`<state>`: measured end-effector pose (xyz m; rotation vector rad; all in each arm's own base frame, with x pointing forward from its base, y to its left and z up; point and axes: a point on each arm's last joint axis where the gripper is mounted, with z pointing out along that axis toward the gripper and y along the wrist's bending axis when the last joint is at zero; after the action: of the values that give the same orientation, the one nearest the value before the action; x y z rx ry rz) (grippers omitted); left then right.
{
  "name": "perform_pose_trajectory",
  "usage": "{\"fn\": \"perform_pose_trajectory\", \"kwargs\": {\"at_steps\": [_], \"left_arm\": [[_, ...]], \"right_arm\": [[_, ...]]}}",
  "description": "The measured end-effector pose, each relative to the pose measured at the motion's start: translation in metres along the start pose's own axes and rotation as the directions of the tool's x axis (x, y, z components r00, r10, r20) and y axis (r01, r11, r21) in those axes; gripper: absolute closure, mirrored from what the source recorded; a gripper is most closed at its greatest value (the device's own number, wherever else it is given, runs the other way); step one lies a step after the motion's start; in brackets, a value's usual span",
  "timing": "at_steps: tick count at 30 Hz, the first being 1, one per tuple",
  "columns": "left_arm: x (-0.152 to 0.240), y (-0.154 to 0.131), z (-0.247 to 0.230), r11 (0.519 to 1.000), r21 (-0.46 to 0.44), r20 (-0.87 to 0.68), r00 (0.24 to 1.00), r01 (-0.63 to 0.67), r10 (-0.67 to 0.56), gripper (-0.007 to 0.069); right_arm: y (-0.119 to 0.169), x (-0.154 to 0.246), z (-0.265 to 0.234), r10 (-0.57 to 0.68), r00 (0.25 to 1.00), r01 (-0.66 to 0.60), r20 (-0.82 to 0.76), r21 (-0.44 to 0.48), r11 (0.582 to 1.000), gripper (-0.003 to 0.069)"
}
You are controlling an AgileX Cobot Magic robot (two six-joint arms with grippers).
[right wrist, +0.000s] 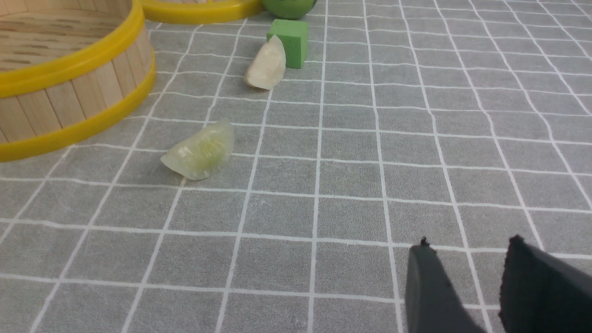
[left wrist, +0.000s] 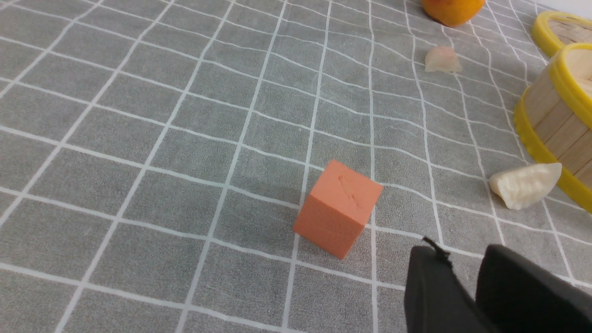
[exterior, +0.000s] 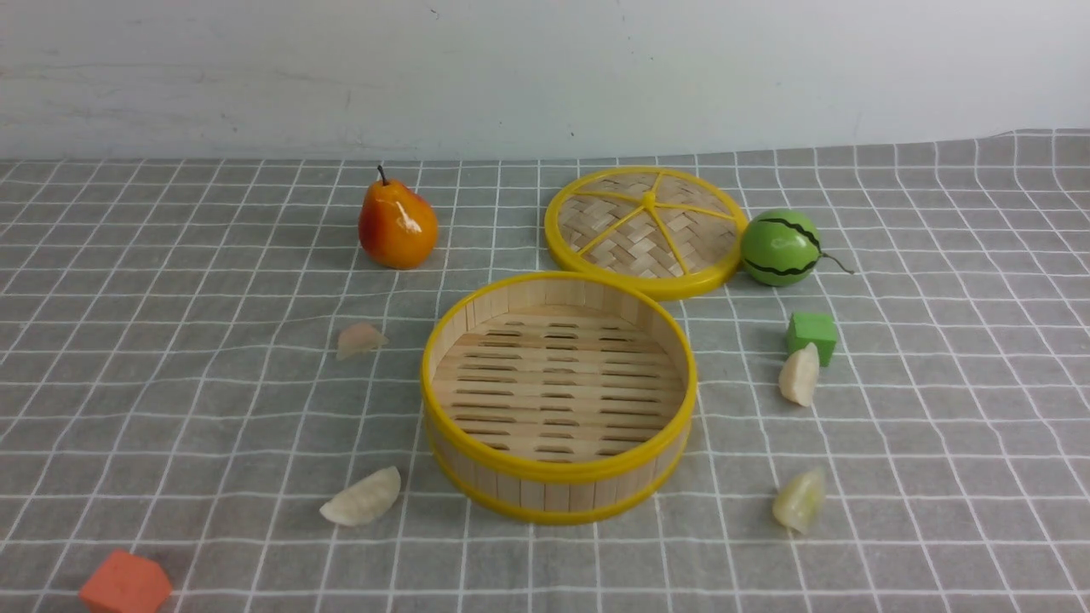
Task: Put the dumplings into the steamer on the table with the grey tablecloth.
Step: 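Reach for and grasp a dumpling on the table with the left gripper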
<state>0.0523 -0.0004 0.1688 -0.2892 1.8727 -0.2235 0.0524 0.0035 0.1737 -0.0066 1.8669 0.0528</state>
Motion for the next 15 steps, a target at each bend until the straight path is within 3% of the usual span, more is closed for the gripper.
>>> {"fn": "perform_pose_trajectory", "kwargs": {"at_steps": [11,15], "left_arm": [[0.0000,0.0001,0.0000,1.000,-0.001,0.000,1.000,-0.002,0.002,0.0461],[-0.0022,-0.0007,0.0000,1.000,0.007,0.024,1.000,-0.002,0.002,0.0461]], "right_arm": [[-0.0010,-0.0016,0.0001,-0.027,0.999,0.026,0.020,0.012,1.000,0.0419],[-0.0015,-0.0091,0.0002,-0.029,0.992,0.027,0.121,0.019,0.999,0.0419]]}}
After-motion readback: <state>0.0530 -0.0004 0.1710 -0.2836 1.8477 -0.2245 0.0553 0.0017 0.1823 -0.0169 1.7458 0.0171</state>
